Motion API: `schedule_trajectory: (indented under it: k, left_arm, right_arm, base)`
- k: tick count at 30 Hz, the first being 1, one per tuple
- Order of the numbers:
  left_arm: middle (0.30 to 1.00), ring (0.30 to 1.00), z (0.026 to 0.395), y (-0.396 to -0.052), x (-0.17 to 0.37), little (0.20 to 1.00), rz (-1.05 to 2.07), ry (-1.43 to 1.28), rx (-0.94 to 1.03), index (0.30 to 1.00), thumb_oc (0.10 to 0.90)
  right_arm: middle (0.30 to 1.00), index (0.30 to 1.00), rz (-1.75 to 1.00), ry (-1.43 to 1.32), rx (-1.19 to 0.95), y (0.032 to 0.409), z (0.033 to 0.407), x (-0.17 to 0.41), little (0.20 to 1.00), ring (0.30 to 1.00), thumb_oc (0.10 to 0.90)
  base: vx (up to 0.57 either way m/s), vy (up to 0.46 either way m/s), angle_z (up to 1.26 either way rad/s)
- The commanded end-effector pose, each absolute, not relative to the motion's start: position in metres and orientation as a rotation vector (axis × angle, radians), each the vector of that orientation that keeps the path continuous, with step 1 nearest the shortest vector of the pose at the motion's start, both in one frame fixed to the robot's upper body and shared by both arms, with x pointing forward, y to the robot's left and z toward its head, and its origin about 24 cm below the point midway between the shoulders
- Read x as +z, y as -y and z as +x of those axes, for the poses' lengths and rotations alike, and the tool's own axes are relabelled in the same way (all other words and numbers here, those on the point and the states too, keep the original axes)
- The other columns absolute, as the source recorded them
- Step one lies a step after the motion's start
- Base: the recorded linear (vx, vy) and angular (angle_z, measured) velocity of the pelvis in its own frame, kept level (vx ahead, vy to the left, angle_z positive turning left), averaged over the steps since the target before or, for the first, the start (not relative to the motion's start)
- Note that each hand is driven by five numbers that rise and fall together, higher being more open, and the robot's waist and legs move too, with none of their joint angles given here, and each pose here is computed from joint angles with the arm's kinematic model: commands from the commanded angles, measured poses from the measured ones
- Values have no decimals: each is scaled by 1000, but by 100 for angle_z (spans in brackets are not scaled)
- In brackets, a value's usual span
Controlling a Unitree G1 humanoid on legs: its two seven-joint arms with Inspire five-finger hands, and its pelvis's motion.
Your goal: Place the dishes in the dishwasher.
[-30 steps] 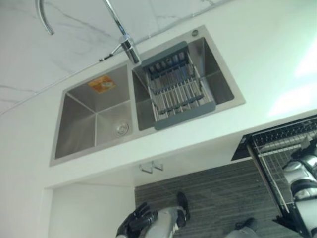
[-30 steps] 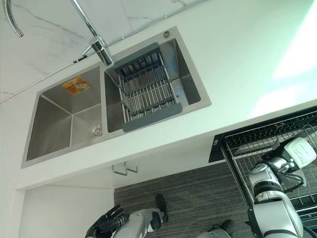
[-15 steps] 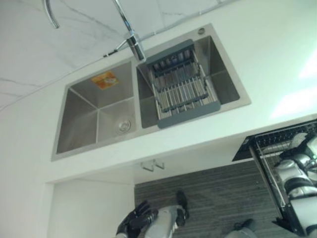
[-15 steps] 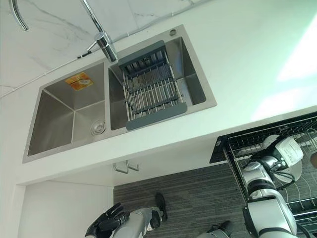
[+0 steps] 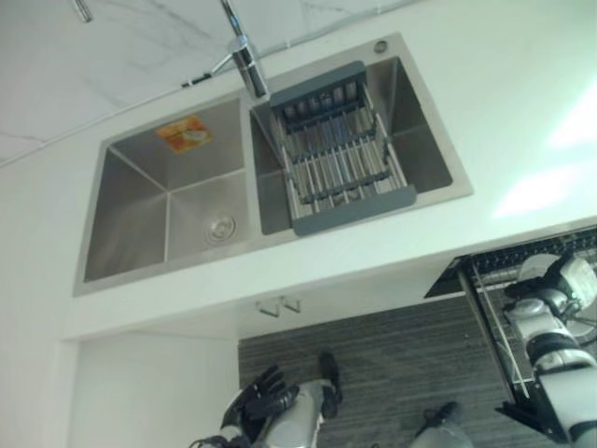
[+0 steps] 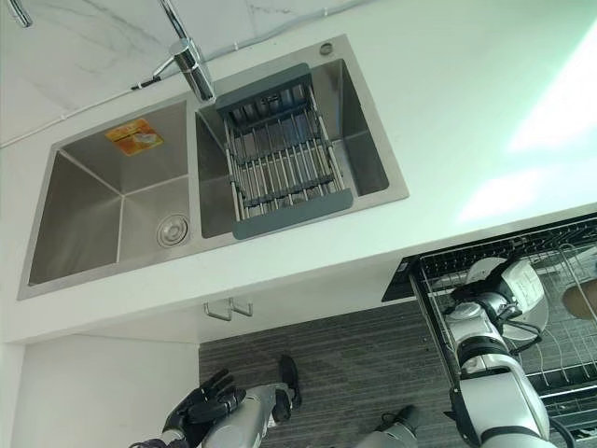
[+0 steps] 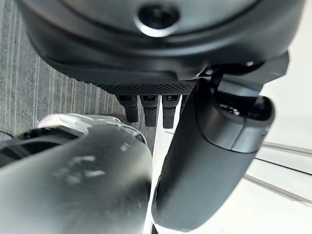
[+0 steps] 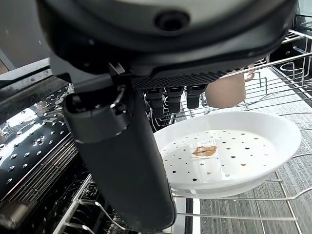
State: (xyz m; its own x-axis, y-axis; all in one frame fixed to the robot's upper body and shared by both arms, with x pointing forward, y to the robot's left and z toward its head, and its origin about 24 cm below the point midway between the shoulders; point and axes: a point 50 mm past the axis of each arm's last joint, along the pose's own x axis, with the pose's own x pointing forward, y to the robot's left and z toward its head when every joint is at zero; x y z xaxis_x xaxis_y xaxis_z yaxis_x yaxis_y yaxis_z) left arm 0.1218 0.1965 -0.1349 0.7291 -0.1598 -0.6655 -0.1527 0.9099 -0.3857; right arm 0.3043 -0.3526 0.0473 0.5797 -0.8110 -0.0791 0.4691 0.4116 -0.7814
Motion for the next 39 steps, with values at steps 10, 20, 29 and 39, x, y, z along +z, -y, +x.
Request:
schedule_trajectory:
  k: [10, 20, 29, 39]
  left_arm:
    - [900, 900, 132, -212, -124, 900, -422, -699, 52, 900, 800]
    - [900, 900, 128, -224, -121, 900, -372, -694, 119, 900, 800]
    - [900, 900, 112, -216, -135, 900, -385, -759, 240, 900, 800]
    - [900, 900, 98, -219, -141, 900, -308, -815, 313, 900, 800]
  right_arm:
    - [900, 900, -287, -353, -728, 354, 327, 84, 900, 900, 800]
    - [900, 900, -90, -146, -742, 340, 312, 103, 900, 900, 800]
    - [900, 900, 35, 180, -749, 330, 268, 143, 900, 900, 800]
    - [900, 900, 156, 312, -516, 297, 256, 144, 900, 900, 800]
  base:
    - [15, -11, -12]
    - [45, -87, -13]
    - [-15, -155, -23]
    - [98, 36, -75]
